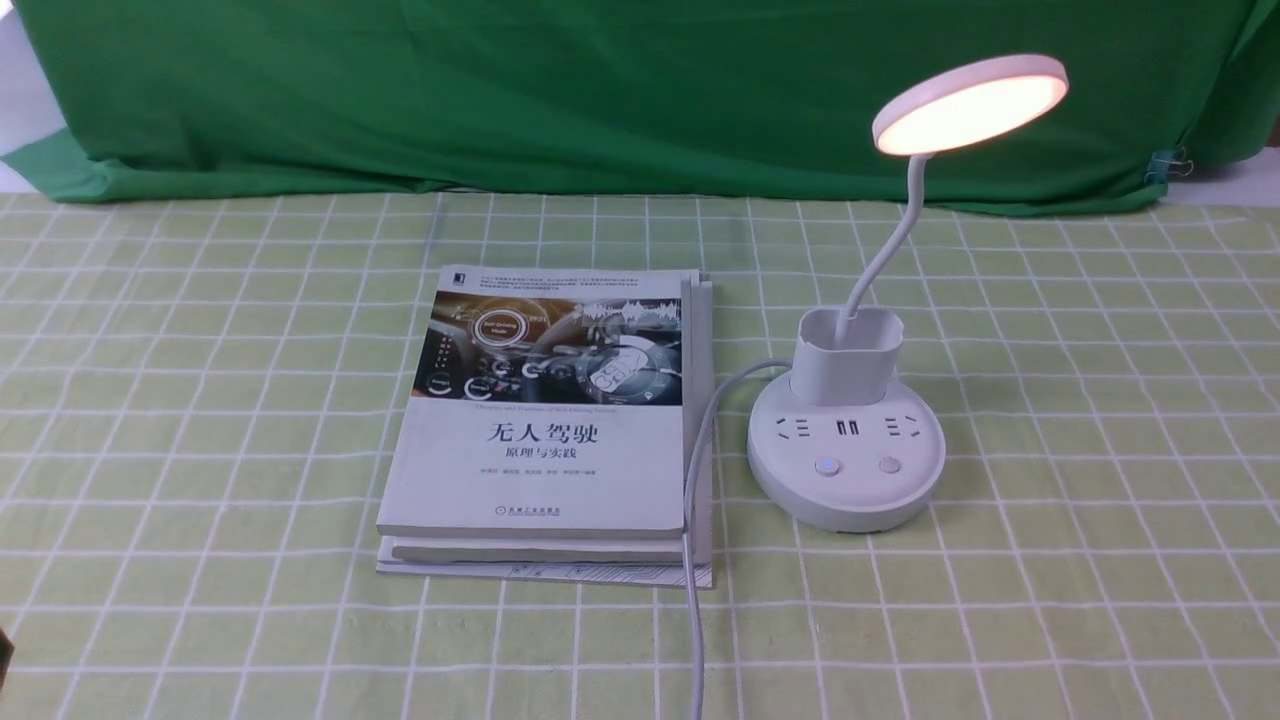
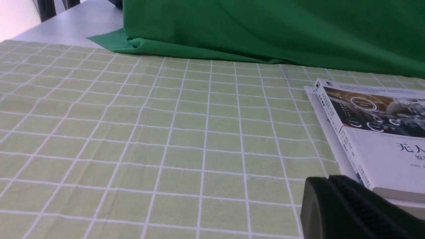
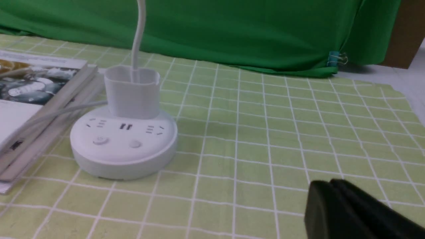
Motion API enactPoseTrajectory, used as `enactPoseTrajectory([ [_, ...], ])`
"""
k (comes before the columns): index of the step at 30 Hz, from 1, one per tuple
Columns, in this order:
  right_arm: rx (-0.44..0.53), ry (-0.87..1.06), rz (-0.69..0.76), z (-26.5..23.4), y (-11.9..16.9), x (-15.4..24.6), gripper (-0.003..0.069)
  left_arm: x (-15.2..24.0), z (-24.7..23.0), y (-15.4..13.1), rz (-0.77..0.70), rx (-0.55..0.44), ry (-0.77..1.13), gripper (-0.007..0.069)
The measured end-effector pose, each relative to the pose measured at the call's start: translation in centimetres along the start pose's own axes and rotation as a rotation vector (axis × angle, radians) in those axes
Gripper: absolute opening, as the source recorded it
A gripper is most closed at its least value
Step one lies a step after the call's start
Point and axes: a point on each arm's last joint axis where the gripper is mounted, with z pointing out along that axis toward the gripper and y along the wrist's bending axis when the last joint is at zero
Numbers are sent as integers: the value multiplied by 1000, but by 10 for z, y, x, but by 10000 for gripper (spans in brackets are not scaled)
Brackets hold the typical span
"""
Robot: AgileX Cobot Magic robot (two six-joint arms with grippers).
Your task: Turn on the table lamp on the green coffee tablecloth with your hand.
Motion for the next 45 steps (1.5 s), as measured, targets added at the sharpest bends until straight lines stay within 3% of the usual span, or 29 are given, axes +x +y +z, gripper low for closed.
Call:
enactPoseTrajectory([
  [10,10,-17,28,3,3,33,26,0,0,0,0,0,3,3],
  [45,10,-16,54,3,3,33,90,0,0,0,0,0,3,3],
])
